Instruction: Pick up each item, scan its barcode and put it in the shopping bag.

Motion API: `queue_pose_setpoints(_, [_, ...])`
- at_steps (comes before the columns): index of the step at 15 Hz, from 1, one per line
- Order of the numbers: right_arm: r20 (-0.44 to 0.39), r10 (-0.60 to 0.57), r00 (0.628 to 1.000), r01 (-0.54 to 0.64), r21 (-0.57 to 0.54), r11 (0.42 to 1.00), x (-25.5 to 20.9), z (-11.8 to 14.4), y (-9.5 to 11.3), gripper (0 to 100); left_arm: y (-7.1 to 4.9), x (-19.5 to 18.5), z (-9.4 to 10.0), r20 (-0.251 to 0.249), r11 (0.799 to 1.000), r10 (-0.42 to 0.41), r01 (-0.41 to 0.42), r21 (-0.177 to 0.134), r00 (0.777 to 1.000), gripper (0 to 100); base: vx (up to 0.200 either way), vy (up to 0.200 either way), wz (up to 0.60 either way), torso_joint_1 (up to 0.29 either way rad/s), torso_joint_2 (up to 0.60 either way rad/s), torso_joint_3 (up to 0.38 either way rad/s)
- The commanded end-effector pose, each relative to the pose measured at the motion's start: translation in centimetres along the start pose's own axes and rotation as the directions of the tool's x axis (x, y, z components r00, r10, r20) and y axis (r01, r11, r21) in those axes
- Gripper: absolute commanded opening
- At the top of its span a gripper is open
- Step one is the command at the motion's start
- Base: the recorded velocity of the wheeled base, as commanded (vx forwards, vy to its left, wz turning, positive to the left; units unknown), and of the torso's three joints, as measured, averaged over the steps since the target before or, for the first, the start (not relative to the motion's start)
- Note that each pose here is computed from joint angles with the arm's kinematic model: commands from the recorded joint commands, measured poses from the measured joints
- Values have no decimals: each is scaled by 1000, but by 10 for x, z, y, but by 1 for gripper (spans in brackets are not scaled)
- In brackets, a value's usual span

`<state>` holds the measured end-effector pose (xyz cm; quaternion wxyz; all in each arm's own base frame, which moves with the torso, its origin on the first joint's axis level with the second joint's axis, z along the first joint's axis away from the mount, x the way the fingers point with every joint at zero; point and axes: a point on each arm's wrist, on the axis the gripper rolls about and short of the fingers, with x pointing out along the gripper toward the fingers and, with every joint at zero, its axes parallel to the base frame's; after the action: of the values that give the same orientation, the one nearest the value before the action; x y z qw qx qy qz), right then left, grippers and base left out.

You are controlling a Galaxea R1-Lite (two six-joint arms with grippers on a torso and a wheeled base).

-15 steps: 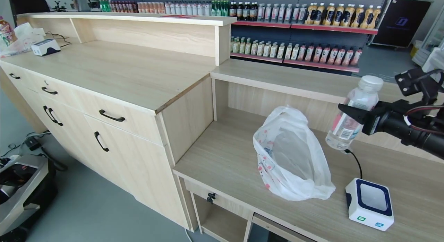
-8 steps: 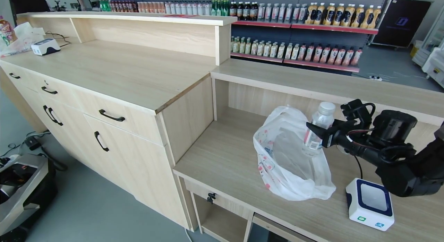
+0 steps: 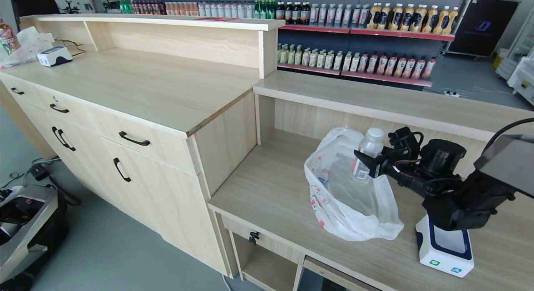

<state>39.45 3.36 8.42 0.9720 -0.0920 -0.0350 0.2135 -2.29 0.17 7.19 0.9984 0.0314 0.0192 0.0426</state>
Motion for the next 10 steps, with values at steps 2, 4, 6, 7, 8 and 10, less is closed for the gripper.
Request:
queue_pose_setpoints(2, [-5, 3, 1000, -3, 1, 1000, 11, -16, -1, 0, 0, 0, 0, 0, 1000, 1, -1, 0, 1000, 100, 0, 0, 0, 0, 0, 0])
queue_pose_setpoints(4, [-12, 4, 1000, -4, 0, 1000, 17, -25, -1, 0, 0, 0, 0, 0, 1000, 1, -1, 0, 1000, 100, 0, 0, 0, 0, 0, 0])
queue_pose_setpoints(6, [-16, 7, 1000, -7, -1, 1000, 19, -29, -1, 0, 0, 0, 0, 0, 1000, 1, -1, 0, 1000, 100, 0, 0, 0, 0, 0, 0])
queue_pose_setpoints(7, [-19, 7, 1000, -7, -1, 1000, 20, -37, 0, 0, 0, 0, 0, 0, 1000, 1, -1, 0, 1000, 100, 0, 0, 0, 0, 0, 0])
queue_pose_setpoints(8, [-25, 8, 1000, -8, -2, 1000, 21, -40, 1, 0, 0, 0, 0, 0, 1000, 1, -1, 0, 1000, 100, 0, 0, 0, 0, 0, 0])
queue_pose_setpoints(10, [-39, 11, 999, -11, 3, 1000, 21, -46, 2, 0, 0, 0, 0, 0, 1000, 1, -1, 0, 1000, 100, 0, 0, 0, 0, 0, 0])
